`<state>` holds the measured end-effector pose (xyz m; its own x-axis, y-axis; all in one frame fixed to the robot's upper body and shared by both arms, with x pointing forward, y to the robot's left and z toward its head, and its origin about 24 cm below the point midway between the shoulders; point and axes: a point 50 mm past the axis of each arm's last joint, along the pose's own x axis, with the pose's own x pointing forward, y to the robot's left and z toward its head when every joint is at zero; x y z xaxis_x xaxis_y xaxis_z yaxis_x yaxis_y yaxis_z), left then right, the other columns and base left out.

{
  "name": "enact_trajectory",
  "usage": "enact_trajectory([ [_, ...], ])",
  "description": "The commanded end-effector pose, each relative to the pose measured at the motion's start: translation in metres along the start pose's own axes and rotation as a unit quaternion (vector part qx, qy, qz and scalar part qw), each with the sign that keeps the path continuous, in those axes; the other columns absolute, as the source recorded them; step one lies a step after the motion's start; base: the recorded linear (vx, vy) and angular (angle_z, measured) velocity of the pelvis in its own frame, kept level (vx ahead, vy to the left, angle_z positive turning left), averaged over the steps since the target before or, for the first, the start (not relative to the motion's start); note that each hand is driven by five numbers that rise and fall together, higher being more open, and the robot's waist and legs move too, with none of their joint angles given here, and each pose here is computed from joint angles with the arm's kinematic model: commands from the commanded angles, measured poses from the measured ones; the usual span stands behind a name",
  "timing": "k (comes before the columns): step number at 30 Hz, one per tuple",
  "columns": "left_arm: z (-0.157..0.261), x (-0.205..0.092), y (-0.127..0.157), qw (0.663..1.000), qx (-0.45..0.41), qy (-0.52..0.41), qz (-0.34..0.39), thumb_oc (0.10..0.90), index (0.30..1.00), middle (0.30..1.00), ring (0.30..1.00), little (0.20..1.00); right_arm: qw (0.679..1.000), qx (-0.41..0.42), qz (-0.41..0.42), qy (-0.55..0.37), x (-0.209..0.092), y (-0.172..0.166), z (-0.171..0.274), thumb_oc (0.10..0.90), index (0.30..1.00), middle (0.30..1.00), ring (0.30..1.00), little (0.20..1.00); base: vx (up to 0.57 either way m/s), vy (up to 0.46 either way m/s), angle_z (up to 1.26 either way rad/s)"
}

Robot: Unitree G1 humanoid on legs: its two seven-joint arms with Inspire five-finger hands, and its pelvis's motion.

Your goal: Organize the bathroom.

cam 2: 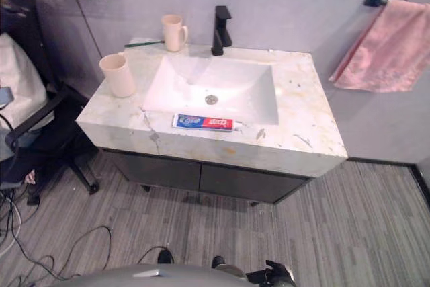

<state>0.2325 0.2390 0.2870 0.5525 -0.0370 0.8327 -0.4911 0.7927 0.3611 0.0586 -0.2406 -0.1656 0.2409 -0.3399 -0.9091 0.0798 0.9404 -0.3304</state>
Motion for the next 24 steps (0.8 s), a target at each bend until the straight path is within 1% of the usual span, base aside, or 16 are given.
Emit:
enact_trajectory([
  [1, -0.001, 0.033, -0.009, 0.988, -0.031, 0.027, -0.148, 0.8, 0.9, 0.9, 0.9, 0.9, 0.999, -0.038, -0.014, -0.011, 0.004, -0.012, 0.023, 0.8, 0.9, 0.9, 0.9, 0.9, -0.03, 0.003, -0.09],
  [2, -0.001, 0.033, -0.009, 0.988, -0.031, 0.027, -0.148, 0.8, 0.9, 0.9, 0.9, 0.9, 0.999, -0.037, -0.014, -0.011, 0.004, -0.012, 0.023, 0.8, 0.9, 0.9, 0.9, 0.9, -0.03, 0.017, -0.22],
  [4, -0.017, 0.036, -0.019, 0.97, 0.0, 0.061, -0.235, 0.8, 0.9, 0.9, 0.9, 0.9, 0.999, -0.038, -0.023, -0.014, 0.005, -0.018, 0.031, 0.8, 0.9, 0.9, 0.9, 0.9, -0.04, 0.039, -0.26],
  [5, -0.032, 0.035, -0.027, 0.949, 0.021, 0.091, -0.3, 0.8, 0.9, 0.9, 0.9, 0.9, 0.998, -0.046, -0.026, -0.017, 0.006, -0.021, 0.034, 0.8, 0.9, 0.9, 0.9, 0.9, -0.02, 0.034, -0.14],
  [6, -0.032, 0.036, -0.028, 0.949, 0.02, 0.089, -0.301, 0.8, 0.9, 0.9, 0.9, 0.9, 0.999, -0.045, -0.026, -0.017, 0.006, -0.021, 0.034, 0.8, 0.9, 0.9, 0.9, 0.9, -0.02, 0.034, -0.1],
  [7, -0.04, 0.033, -0.031, 0.938, 0.029, 0.105, -0.328, 0.8, 0.9, 0.9, 0.9, 0.9, 0.998, -0.048, -0.028, -0.02, 0.006, -0.023, 0.036, 0.8, 0.9, 0.9, 0.9, 0.9, -0.02, 0.038, -0.14],
  [8, -0.063, 0.024, -0.039, 0.915, 0.079, 0.135, -0.371, 0.8, 0.9, 0.9, 0.9, 0.9, 0.998, -0.054, -0.031, -0.024, 0.006, -0.028, 0.04, 0.8, 0.9, 0.9, 0.9, 0.9, -0.02, 0.042, -0.17],
  [11, -0.08, 0.015, -0.045, 0.895, 0.096, 0.158, -0.407, 0.8, 0.9, 0.9, 0.9, 0.9, 0.997, -0.058, -0.032, -0.025, 0.006, -0.031, 0.041, 0.8, 0.9, 0.9, 0.9, 0.9, -0.01, 0.027, -0.06],
  [12, -0.09, 0.007, -0.051, 0.88, 0.11, 0.168, -0.43, 0.8, 0.9, 0.9, 0.9, 0.9, 0.997, -0.061, -0.034, -0.024, 0.006, -0.032, 0.042, 0.8, 0.9, 0.9, 0.9, 0.9, 0.01, 0.047, -0.07],
  [14, -0.098, -0.003, -0.061, 0.869, 0.108, 0.176, -0.45, 0.8, 0.9, 0.9, 0.9, 0.9, 0.997, -0.069, -0.035, -0.024, 0.006, -0.034, 0.042, 0.8, 0.9, 0.9, 0.9, 0.9, 0.01, 0.044, -0.04],
  [16, -0.103, -0.014, -0.078, 0.857, 0.097, 0.183, -0.472, 0.8, 0.9, 0.9, 0.9, 0.9, 0.996, -0.074, -0.035, -0.023, 0.007, -0.036, 0.042, 0.8, 0.9, 0.9, 0.9, 0.9, 0.01, 0.016, 0.01],
  [17, -0.103, -0.015, -0.08, 0.856, 0.096, 0.183, -0.474, 0.8, 0.9, 0.9, 0.9, 0.9, 0.996, -0.073, -0.035, -0.023, 0.007, -0.036, 0.042, 0.8, 0.9, 0.9, 0.9, 0.9, 0.02, 0.017, 0.07],
  [18, -0.104, -0.025, -0.094, 0.848, 0.096, 0.183, -0.487, 0.8, 0.9, 0.9, 0.9, 0.9, 0.996, -0.074, -0.036, -0.022, 0.007, -0.036, 0.04, 0.8, 0.9, 0.9, 0.9, 0.9, 0.02, 0.012, 0.07],
  [19, -0.103, -0.03, -0.101, 0.845, 0.089, 0.185, -0.494, 0.8, 0.9, 0.9, 0.9, 0.9, 0.996, -0.075, -0.036, -0.022, 0.007, -0.036, 0.04, 0.8, 0.9, 0.9, 0.9, 0.9, 0.03, 0.012, 0.08],
  [22, -0.104, -0.039, -0.112, 0.844, 0.083, 0.186, -0.496, 0.8, 0.9, 0.9, 0.9, 0.9, 0.996, -0.078, -0.035, -0.02, 0.007, -0.036, 0.037, 0.8, 0.9, 0.9, 0.9, 0.9, 0.01, 0.002, -0.02],
  [24, -0.104, -0.054, -0.127, 0.845, 0.077, 0.183, -0.497, 0.8, 0.9, 0.9, 0.9, 0.9, 0.996, -0.08, -0.032, -0.017, 0.006, -0.033, 0.033, 0.8, 0.9, 0.9, 0.9, 0.9, 0.04, 0.001, -0.05],
])
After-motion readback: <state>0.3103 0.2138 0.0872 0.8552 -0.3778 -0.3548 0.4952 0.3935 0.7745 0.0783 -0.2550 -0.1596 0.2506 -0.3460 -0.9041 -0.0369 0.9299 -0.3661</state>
